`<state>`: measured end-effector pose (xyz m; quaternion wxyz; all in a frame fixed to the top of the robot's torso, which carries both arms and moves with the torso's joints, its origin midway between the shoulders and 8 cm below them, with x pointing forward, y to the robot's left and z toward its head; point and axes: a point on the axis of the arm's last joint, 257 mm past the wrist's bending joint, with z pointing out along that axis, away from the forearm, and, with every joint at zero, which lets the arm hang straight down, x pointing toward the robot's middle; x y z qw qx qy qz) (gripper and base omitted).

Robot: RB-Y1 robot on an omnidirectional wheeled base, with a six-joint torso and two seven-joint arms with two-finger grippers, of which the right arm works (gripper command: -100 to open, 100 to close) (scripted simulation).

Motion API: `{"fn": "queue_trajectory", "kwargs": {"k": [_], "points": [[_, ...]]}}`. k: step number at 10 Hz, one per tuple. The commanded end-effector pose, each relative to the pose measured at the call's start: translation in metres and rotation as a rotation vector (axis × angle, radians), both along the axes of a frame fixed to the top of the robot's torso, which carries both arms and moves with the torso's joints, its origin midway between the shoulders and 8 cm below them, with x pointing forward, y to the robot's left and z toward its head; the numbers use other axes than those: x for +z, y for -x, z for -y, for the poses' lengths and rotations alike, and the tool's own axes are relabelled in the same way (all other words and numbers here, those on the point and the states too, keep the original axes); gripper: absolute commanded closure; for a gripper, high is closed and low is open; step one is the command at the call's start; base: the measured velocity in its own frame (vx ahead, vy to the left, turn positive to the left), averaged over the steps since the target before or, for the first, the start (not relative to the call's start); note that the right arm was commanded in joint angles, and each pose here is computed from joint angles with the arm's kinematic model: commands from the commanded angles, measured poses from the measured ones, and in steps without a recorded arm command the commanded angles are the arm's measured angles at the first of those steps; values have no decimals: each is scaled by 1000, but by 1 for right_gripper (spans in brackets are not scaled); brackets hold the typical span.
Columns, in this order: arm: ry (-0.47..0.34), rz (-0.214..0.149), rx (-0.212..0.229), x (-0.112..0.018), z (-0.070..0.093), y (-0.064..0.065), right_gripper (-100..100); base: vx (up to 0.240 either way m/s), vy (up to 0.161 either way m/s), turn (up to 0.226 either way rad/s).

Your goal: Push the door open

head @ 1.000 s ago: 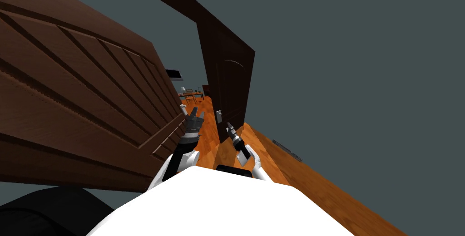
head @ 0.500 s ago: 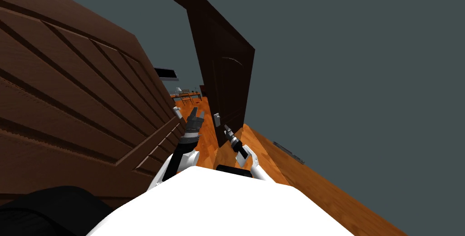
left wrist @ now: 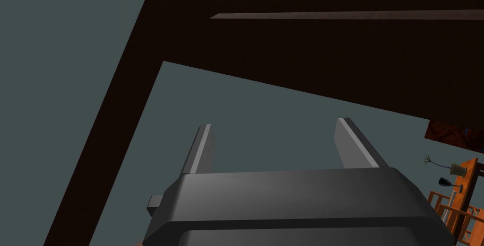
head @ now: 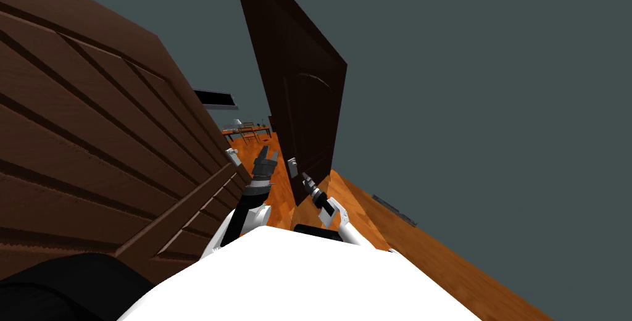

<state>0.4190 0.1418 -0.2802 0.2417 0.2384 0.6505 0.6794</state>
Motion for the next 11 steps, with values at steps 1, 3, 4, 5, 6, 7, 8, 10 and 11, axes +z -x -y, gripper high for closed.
{"fn": "queue_trajectory", "kwargs": {"k": [1,3,4,5,6,7,8,10,11], "points": [[20,-10,18,-9,-6,3,-100,123,66,-50],[21,-10,19,-10,-8,4,-100,107,47,-26],[28,-11,13,-13,-5,2,-100,71,68,38],[29,-11,11,-14,-4,1,-100,114,126,28],[32,-12,6,-15,-2,0,-100,126,139,33],[33,-12,4,-16,-1,-1,-100,135,140,28],[33,-13,-1,-17,-1,-2,-100,134,173,34],[32,-14,-7,-17,-1,-4,-100,135,150,36],[29,-15,-10,-17,-2,-4,-100,147,177,43]]}}
